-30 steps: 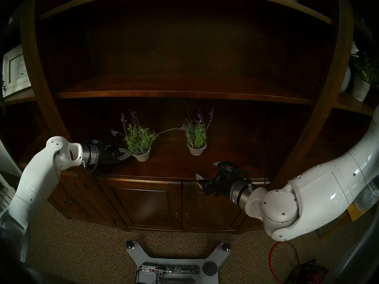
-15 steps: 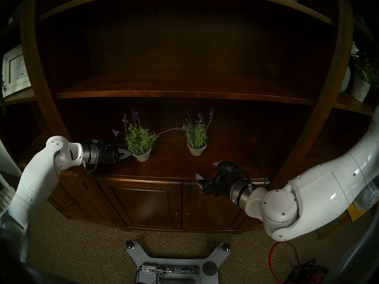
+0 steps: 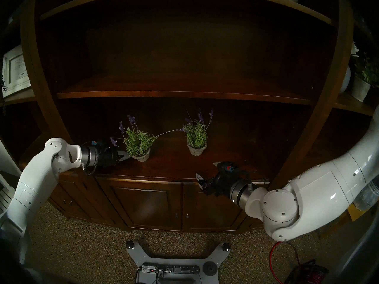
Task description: Place the fake decorative plant upright
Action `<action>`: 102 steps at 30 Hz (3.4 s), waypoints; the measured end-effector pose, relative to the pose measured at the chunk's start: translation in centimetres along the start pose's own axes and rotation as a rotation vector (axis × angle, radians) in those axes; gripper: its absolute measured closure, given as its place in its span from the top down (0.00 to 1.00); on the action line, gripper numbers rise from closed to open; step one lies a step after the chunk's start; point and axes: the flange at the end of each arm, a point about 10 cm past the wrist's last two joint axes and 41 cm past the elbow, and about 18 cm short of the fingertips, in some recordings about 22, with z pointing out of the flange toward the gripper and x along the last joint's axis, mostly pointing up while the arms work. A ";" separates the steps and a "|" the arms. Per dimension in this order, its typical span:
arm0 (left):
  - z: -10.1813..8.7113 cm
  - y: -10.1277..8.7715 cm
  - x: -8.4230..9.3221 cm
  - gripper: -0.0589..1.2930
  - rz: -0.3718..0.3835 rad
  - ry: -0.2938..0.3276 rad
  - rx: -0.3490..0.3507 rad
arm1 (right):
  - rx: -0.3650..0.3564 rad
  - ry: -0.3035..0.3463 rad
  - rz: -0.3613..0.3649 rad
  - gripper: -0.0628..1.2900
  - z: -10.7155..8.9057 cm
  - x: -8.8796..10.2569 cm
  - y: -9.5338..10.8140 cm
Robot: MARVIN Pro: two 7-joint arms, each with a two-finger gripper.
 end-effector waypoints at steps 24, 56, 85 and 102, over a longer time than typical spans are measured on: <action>0.0 0.8 0.9 0.03 0.018 -0.010 0.006 | 0.000 0.000 0.000 0.95 0.0 0.0 0.0; -2.1 4.8 -2.5 0.03 0.120 -0.110 -0.098 | 0.000 0.000 0.000 0.95 0.0 0.0 0.0; -5.5 8.8 -12.9 0.03 0.363 -0.325 -0.108 | -0.002 -0.004 0.001 0.95 0.0 -0.1 0.0; -8.5 11.0 -16.1 0.03 0.700 -0.282 0.093 | -0.002 -0.005 0.002 0.95 -0.1 -0.1 0.0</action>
